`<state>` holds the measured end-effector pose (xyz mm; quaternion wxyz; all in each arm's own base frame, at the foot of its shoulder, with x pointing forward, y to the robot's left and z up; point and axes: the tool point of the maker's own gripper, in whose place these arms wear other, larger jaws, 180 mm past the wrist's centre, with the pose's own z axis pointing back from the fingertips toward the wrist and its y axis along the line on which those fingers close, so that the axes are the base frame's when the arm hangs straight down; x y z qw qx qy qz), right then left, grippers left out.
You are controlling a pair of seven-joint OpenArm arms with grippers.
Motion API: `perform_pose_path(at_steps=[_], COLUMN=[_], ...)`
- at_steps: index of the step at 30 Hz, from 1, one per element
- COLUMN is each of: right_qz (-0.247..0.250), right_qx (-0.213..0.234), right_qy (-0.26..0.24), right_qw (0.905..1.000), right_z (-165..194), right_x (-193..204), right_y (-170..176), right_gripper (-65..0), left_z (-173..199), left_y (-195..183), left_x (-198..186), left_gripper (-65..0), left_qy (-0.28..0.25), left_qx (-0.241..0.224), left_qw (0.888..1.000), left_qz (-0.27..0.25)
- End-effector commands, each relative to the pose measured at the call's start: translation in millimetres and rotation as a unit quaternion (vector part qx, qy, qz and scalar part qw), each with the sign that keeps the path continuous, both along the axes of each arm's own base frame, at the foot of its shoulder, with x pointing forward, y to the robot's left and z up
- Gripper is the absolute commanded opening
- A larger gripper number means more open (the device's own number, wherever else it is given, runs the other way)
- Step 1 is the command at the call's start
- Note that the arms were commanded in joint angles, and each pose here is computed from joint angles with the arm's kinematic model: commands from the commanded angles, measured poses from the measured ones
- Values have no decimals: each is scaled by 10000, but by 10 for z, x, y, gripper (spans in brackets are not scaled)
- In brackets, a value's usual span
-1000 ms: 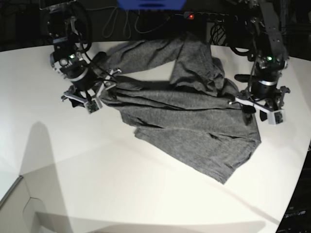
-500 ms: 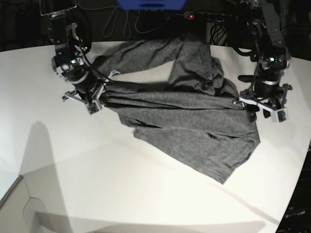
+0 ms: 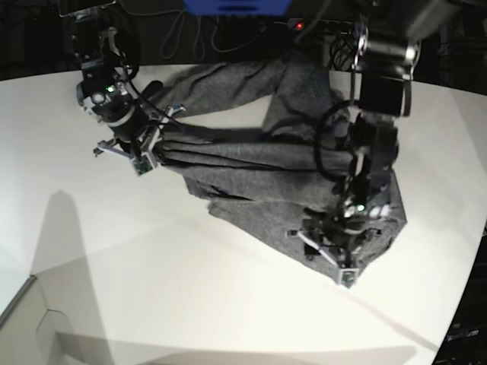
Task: Layout the t-shirt on the table in an organized manner, then fold the t-shirt properly
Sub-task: 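Grasp the shirt with both grippers at opposite ends, then lift and swing the shirt with the right gripper, shaking it out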
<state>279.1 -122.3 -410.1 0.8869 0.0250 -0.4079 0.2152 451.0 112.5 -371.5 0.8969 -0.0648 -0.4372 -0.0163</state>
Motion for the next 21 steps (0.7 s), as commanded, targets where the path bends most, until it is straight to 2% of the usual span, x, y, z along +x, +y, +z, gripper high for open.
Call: perform_pose_path(at_steps=[1,3,7,9,12,17,21], right_qz=[-2,-1,-132,-259,-459,-607,-698], right_qx=[3,4,-39,-72,-192,-364,-398], right_qy=[-158,-150,-158,-186,-261,-413,-668], right_qw=[9999,9999,9998,9995,9984,9966,9945], right_z=[83,80,83,97,143,217,391], right_x=[44,33,41,72,133,456,830], right_y=[-20,-19,-122,-220,-432,-673,-776], right_gripper=[-650,-650,-650,-650,-650,-650,-650], left_z=[-5,-173,-433,-476,-424,-274,-279], left_y=[50,106,317,622,1062,1786,2113], left_x=[124,207,248,238,236,167,14], left_gripper=[-368,-380,-424,-425,-425,-425,-425], left_qy=[31,222,281,222,50,-88,-13], left_qx=[94,195,367,573,851,1326,1557], left_qw=[9999,9995,9985,9971,9939,9856,9807], left_qz=[39,87,290,456,694,1042,1185])
